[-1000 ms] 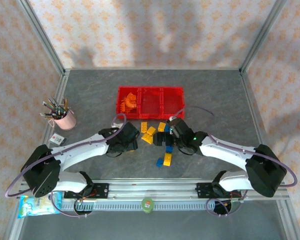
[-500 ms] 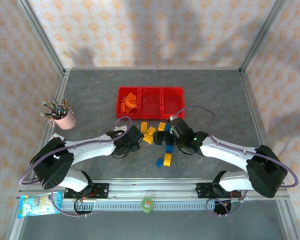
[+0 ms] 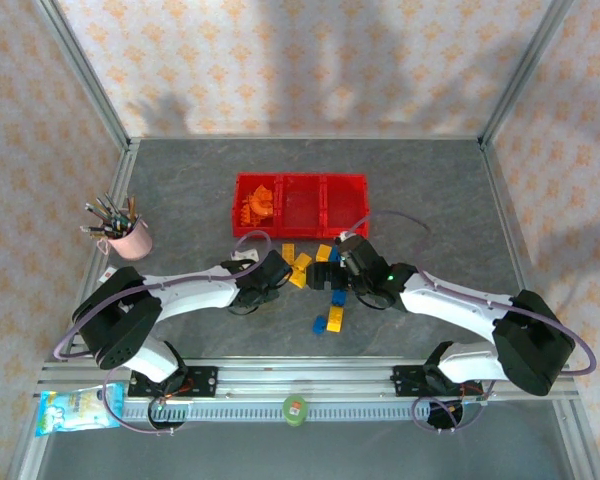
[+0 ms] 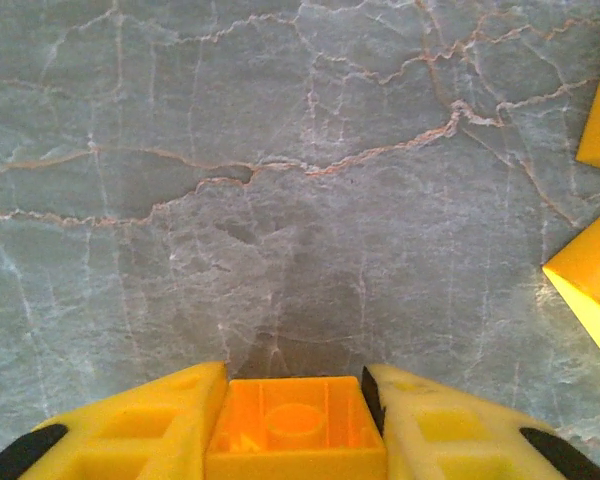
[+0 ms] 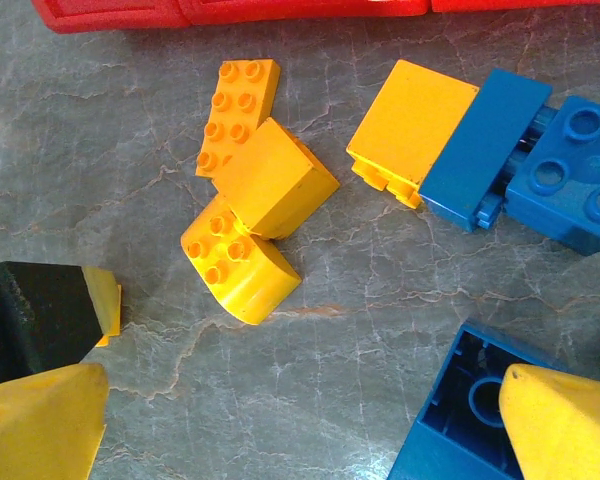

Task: Sort the legos into containers by color
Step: Pick up the lego from the middle-left of the table, then place the lego in the container, then pick up the lego from the center of the table.

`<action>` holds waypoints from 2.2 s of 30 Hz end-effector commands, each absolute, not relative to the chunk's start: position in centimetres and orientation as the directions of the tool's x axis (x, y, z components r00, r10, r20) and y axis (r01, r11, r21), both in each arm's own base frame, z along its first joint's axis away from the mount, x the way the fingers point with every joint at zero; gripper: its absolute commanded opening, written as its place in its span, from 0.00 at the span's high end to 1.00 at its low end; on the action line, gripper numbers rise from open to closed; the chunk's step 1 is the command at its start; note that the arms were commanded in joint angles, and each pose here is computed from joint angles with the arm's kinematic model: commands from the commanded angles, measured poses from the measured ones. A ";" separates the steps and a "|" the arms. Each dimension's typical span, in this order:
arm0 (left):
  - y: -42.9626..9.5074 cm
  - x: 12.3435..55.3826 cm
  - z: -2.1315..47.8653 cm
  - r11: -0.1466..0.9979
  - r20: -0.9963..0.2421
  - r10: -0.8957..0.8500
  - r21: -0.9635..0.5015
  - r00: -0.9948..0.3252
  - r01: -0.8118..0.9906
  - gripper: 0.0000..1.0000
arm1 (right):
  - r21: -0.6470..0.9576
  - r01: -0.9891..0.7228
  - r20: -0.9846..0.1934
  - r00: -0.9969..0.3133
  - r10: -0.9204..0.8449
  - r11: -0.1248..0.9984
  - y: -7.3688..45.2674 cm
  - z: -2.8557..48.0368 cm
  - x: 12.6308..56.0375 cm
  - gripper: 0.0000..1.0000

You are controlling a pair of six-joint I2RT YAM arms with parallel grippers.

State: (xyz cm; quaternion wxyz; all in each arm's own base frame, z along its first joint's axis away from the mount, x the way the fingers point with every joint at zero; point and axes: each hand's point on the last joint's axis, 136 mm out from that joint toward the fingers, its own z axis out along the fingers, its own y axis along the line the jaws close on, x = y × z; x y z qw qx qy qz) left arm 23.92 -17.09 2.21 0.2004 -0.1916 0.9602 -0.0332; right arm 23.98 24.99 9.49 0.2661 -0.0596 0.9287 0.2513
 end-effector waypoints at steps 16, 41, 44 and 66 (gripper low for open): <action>-19.3 33.9 16.0 0.965 -0.637 -0.255 -0.115 -0.727 -0.237 0.67 | 0.524 -0.141 -0.561 -0.799 0.215 0.840 22.4 15.2 28.7 0.00; -24.5 49.8 12.7 0.987 -0.632 -0.104 0.031 -0.768 -0.159 0.51 | 0.507 -0.051 -0.578 -0.761 0.295 0.860 19.5 16.2 33.4 0.00; -24.4 49.6 13.7 0.988 -0.632 -0.100 0.030 -0.769 -0.153 0.43 | 0.477 -0.054 -0.579 -0.770 0.268 0.877 19.3 16.1 33.4 0.00; -24.5 33.1 13.9 0.988 -0.588 0.053 -0.089 -0.807 0.129 0.40 | 0.487 -0.094 -0.468 -0.868 0.168 0.869 19.2 11.5 26.9 0.00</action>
